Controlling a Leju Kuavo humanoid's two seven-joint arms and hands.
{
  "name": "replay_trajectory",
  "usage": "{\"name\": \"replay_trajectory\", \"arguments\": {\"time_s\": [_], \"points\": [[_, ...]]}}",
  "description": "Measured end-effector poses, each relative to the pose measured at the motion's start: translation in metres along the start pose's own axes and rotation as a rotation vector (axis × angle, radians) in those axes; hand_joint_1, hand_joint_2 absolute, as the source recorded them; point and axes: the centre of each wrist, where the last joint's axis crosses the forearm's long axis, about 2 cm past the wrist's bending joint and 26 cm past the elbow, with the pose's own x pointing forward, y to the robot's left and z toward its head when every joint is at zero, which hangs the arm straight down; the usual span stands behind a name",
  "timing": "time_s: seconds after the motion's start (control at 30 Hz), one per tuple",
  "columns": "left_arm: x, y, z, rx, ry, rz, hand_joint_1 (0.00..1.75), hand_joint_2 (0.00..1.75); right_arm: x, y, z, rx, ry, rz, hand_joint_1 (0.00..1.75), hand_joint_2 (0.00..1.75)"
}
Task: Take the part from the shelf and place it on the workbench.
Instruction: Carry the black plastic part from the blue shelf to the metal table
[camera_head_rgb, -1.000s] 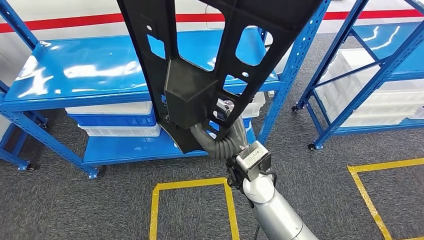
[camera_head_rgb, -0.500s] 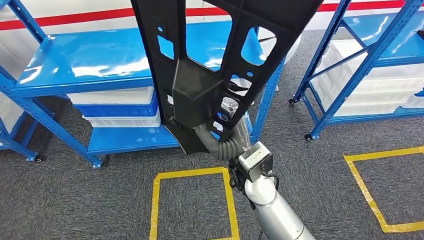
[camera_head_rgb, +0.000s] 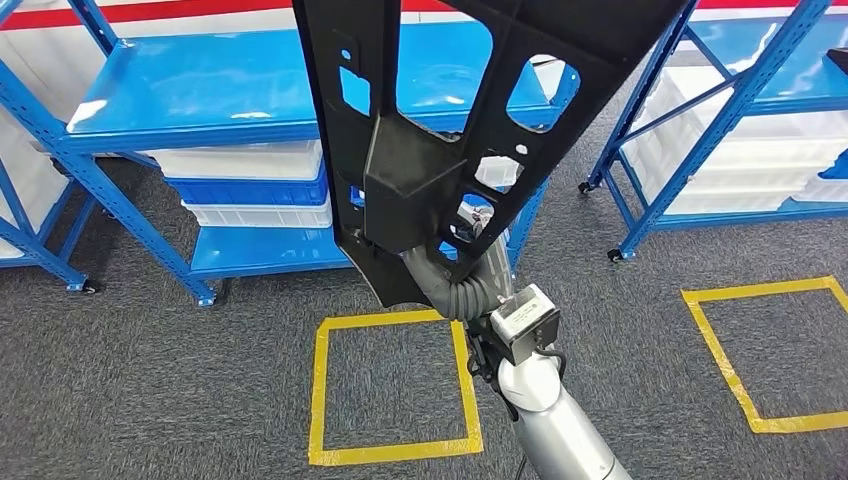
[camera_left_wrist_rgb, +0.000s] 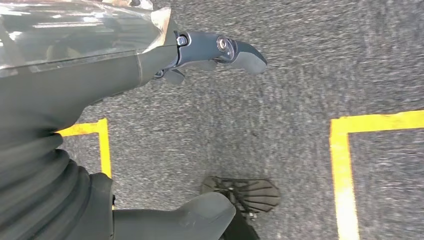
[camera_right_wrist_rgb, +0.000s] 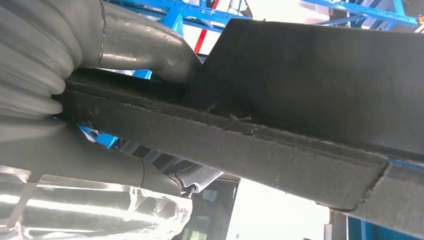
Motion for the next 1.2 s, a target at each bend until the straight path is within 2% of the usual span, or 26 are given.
{"name": "replay_trajectory", "arguments": {"time_s": [0.2, 0.5, 0.8, 1.2], "points": [[0.001, 0.000, 0.000, -0.019, -0.004, -0.025, 0.00, 1.75, 0.000, -0.001, 0.004, -0.005, -0.001, 0.018, 1.75, 1.75], [0.005, -0.003, -0.002, -0.099, -0.060, -0.084, 0.00, 1.75, 0.000, -0.001, 0.017, 0.004, 0.013, 0.072, 1.75, 1.75], [0.011, -0.004, -0.004, -0.101, -0.075, -0.087, 0.00, 1.75, 0.005, -0.004, 0.015, 0.000, -0.005, 0.085, 1.75, 1.75], [0.007, -0.004, -0.002, -0.093, -0.077, -0.089, 0.00, 1.75, 0.006, -0.002, 0.016, 0.030, 0.006, 0.077, 1.75, 1.75]]}}
